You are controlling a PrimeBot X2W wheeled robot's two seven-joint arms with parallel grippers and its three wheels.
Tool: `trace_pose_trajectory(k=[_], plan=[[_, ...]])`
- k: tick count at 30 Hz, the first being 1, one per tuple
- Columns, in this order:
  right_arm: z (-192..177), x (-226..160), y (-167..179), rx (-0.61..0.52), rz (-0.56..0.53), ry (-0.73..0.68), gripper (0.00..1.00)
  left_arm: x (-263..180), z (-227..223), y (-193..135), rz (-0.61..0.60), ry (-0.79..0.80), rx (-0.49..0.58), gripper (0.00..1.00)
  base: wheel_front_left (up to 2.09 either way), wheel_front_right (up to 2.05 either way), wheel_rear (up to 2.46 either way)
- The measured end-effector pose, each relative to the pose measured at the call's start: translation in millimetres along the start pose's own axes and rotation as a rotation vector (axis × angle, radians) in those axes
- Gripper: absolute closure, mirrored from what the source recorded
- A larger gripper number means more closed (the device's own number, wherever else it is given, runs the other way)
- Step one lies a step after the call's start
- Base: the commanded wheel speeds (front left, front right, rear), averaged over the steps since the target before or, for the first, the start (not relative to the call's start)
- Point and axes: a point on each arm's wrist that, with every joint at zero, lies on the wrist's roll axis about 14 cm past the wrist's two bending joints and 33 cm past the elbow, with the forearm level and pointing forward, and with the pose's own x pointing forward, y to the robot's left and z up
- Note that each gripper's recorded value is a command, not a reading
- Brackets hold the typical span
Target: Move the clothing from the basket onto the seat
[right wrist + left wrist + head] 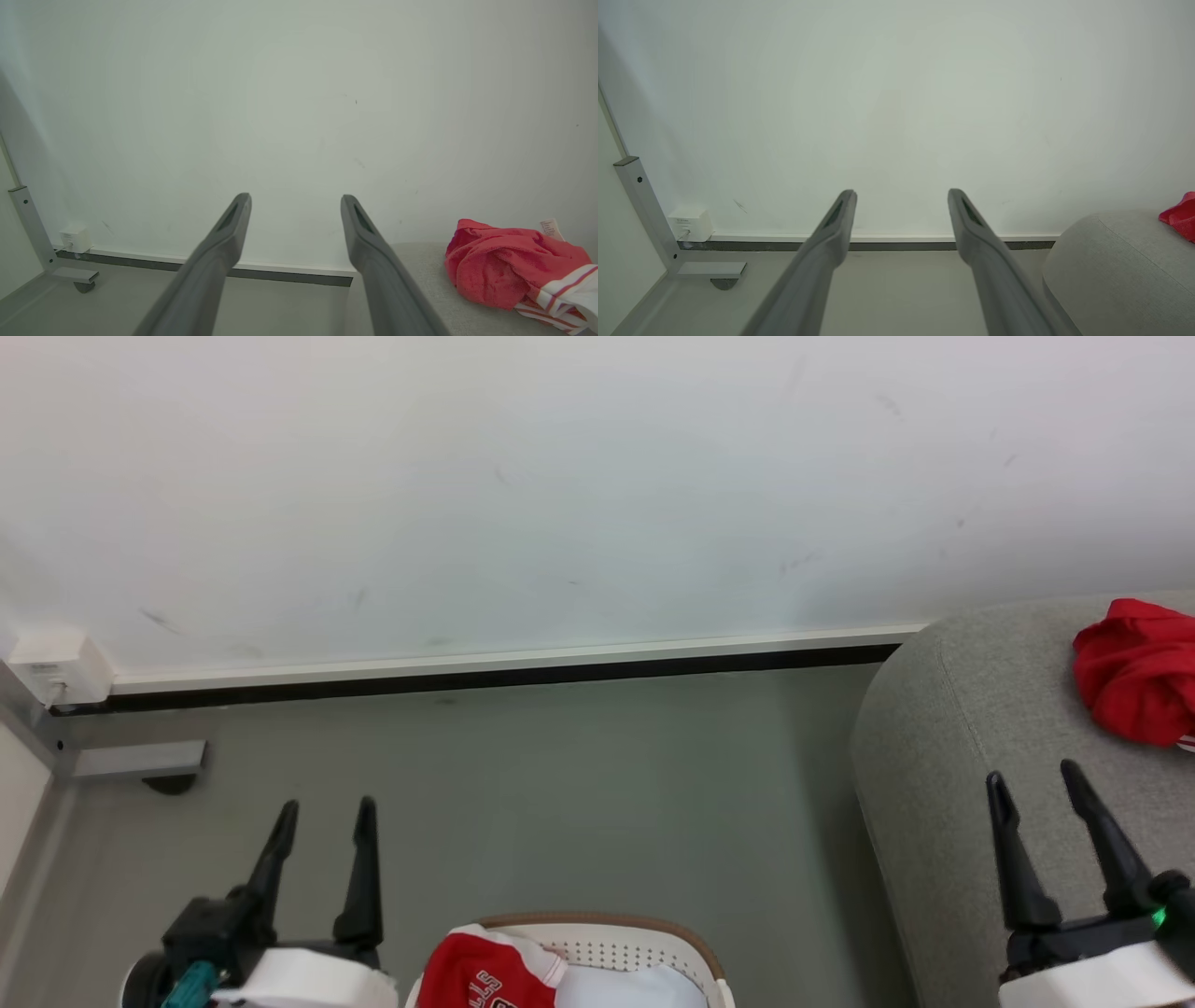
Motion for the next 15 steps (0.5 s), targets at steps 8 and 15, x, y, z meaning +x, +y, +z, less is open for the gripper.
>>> trace_pose_trajectory(k=[8,15], plan=[[-10.1,-12.7,19.5,0.024,-0.022,0.005,0.0,-22.0,-15.4,12.4,0.079,0.035,-0.033,0.0,0.0,0.0,0.0],[-15.4,-13.3,23.4,0.029,-0.017,0.02,0.0,-24.3,-16.7,14.9,0.068,0.035,-0.024,0.0,0.0,0.0,0.0]])
